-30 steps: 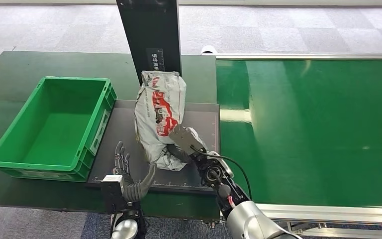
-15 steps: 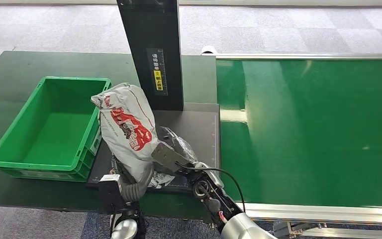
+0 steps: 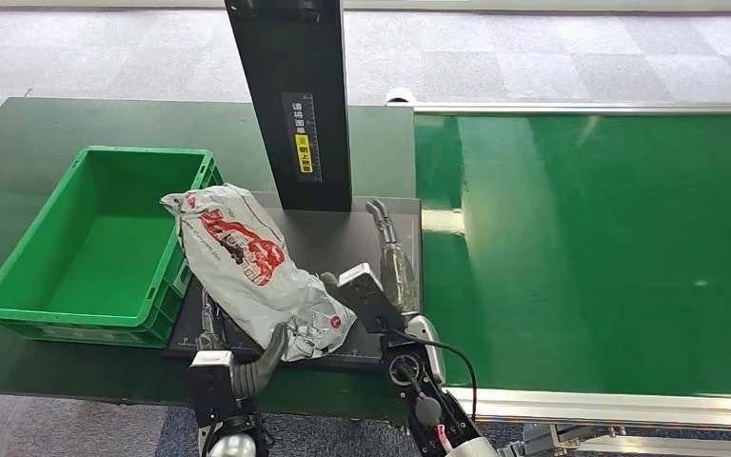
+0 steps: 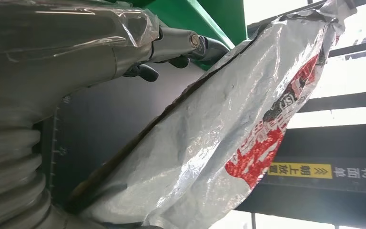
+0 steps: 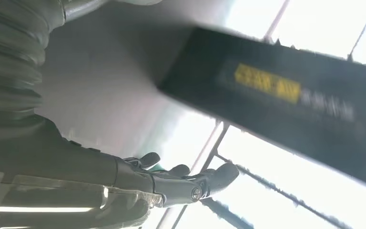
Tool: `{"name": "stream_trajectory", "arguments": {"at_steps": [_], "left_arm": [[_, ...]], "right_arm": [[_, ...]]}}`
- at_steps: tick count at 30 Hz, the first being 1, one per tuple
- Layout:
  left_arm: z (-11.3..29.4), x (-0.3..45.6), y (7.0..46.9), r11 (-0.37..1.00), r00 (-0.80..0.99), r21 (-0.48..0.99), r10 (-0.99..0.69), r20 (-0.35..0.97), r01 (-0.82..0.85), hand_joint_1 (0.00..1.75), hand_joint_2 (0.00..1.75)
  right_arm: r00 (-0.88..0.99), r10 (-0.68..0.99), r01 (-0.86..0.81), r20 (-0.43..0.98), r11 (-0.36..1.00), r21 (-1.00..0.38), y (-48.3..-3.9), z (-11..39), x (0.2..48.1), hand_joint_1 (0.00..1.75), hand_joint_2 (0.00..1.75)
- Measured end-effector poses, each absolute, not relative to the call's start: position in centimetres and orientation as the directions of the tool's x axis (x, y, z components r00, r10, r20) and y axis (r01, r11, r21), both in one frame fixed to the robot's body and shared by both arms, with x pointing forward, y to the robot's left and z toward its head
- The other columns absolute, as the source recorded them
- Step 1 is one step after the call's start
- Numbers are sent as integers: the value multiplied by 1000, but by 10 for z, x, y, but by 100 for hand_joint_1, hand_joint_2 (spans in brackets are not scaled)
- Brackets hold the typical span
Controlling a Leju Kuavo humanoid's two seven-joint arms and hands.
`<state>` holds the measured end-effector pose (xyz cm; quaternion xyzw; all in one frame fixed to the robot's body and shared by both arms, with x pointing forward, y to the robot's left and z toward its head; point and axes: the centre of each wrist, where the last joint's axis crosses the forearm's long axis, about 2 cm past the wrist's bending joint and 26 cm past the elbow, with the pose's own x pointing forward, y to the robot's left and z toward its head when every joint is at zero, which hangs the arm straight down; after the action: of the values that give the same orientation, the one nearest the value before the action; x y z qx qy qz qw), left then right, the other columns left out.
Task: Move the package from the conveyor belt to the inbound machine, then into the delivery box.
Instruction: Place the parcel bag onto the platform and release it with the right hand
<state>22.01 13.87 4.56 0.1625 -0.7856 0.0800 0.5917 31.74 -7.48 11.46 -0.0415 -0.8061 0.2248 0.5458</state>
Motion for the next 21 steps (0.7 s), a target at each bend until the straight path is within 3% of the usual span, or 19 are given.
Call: {"name": "stream_trajectory", "arguments": {"at_steps": [8,12,21], "left_arm": [[34,204,150,917,-237,198,-289,927,-346,0,175],[33,204,155,896,-274,307,-399,875,-321,0,175],[49,231,177,832,-350,407,-534,769,-377,0,175]], "right_arm": [[-386,203,53,900,979,-198,-96,111,295,0,175],[-343,149,72,928,989,-132,-99,101,279,0,175],[-337,73,35,939,997,-65,-95,100,274,0,175]]}}
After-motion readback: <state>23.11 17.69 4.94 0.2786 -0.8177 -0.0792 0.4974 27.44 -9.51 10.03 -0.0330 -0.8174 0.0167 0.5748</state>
